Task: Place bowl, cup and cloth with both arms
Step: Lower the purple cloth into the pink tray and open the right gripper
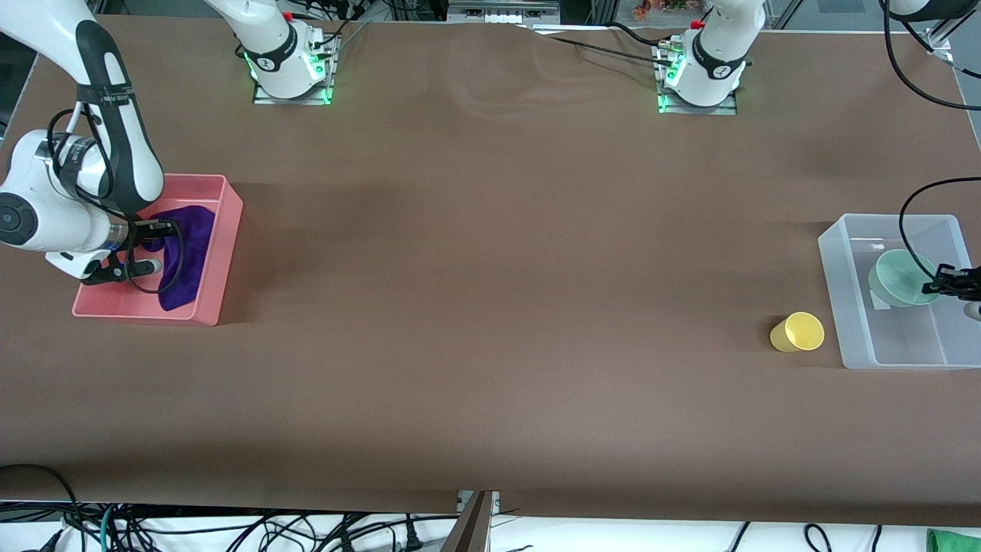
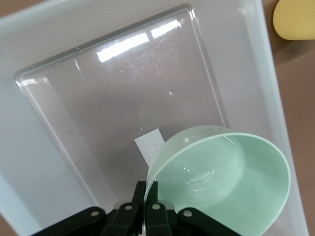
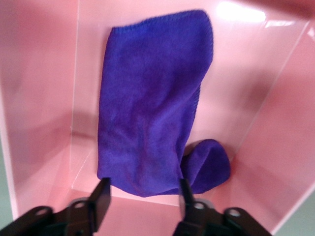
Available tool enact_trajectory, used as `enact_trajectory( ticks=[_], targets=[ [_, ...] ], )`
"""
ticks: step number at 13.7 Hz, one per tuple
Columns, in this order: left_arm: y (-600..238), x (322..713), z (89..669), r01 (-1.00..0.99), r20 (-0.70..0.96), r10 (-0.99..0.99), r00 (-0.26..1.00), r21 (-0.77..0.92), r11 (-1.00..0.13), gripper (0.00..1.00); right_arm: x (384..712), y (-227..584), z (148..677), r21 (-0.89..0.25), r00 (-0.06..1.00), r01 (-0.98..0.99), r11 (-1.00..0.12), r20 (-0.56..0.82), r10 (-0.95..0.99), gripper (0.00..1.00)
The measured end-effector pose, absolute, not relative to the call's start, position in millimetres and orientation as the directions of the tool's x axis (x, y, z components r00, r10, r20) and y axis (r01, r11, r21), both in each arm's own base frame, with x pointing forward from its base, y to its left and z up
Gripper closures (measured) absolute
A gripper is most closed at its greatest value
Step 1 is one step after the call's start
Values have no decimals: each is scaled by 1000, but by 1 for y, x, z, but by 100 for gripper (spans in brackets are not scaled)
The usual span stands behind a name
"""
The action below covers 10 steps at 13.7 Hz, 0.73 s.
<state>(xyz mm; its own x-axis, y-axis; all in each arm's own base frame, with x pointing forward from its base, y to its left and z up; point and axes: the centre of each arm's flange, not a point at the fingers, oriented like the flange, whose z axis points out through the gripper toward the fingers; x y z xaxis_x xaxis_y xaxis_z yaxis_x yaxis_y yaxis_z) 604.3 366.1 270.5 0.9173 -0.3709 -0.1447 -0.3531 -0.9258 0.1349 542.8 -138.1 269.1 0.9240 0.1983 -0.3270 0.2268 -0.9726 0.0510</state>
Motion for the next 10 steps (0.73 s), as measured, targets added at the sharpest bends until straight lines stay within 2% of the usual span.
enact_trajectory(
  ticks=[3, 5, 6, 10],
  targets=[
    [370, 603, 258, -351, -142, -370, 918, 140, -926, 96, 560, -137, 319, 53, 926, 222, -974, -323, 194, 1],
    [372, 603, 253, -349, -141, -367, 919, 140, -927, 96, 578, -110, 380, 38, 916, 253, -967, -332, 227, 0],
    [372, 603, 253, -349, -139, -368, 920, 139, -927, 92, 586, -88, 411, 30, 908, 283, -959, -330, 257, 0],
    [372, 608, 260, -351, -123, -366, 922, 129, -927, 53, 593, -6, 510, 36, 892, 400, -916, -245, 380, 0]
  ],
)
